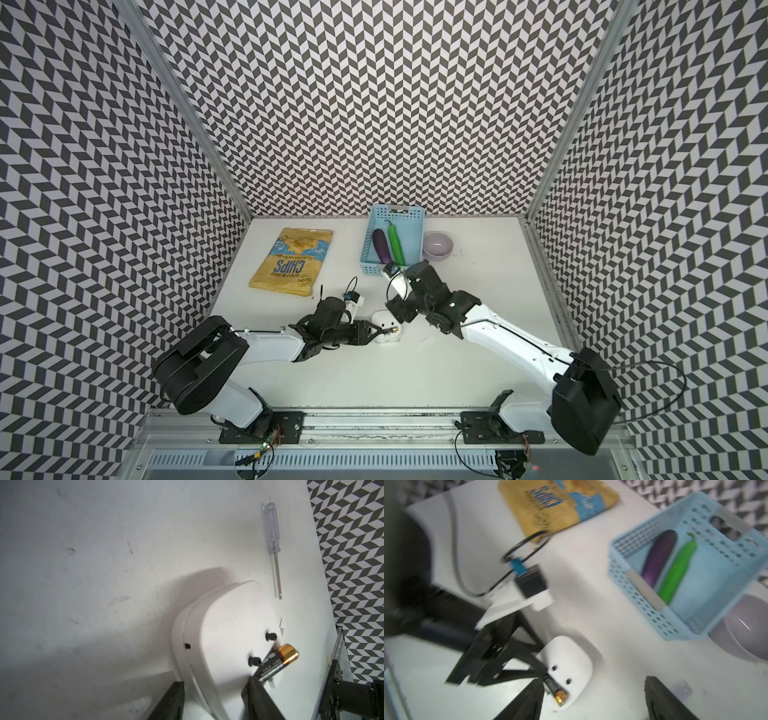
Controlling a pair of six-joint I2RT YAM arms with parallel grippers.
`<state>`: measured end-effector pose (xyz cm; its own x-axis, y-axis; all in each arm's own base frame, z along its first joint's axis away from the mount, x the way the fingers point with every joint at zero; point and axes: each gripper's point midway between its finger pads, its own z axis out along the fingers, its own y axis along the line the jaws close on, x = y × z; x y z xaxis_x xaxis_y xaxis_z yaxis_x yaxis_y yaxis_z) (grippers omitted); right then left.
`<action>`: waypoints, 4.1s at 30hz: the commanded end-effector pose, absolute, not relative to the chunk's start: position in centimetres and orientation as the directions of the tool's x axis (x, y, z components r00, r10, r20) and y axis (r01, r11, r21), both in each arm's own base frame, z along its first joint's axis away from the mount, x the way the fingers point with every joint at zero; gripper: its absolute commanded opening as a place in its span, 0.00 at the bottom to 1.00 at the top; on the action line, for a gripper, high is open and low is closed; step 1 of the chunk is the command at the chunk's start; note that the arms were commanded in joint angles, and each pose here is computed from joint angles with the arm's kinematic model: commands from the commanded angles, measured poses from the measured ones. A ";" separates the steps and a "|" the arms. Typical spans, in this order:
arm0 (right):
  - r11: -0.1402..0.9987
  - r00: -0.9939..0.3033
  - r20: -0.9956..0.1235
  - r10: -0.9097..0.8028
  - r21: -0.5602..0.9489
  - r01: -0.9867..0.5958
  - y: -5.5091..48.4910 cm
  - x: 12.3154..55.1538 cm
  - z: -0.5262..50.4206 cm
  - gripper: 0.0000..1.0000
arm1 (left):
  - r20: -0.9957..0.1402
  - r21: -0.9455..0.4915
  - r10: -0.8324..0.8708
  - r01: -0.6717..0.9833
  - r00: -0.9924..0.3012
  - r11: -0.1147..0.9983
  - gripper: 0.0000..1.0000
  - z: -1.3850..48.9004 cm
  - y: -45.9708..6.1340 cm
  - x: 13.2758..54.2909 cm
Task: Remove the battery from the alarm
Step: Place the screwdriver at the center of the board, then remove the battery from the alarm, then adjust the alarm at the center of the board.
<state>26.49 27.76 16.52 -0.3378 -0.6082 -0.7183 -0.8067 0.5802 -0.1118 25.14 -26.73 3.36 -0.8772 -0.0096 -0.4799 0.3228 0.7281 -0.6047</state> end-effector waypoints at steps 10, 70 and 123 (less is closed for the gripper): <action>0.227 -0.043 -0.495 -0.868 -0.317 -0.921 28.4 25.7 10.0 0.63 | -0.387 -0.502 0.015 0.225 -0.922 0.835 0.48 -0.8 -22.6 23.4; 0.436 -0.239 -0.665 -0.708 -0.146 -0.888 25.4 28.1 15.6 0.02 | -0.532 -0.552 -0.076 0.278 -0.844 0.786 0.78 5.5 -22.4 25.9; 0.841 -0.818 -0.512 -0.262 0.295 -0.453 26.7 20.9 5.8 0.80 | -0.548 -0.675 0.039 0.469 -0.836 0.569 0.56 7.1 -30.3 31.8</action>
<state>20.72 25.74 6.16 -0.8066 -0.3011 -0.5086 -0.4769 0.8398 0.2593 32.08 -29.78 6.83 -0.8436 0.0249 -0.5364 0.4442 0.5937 -0.6710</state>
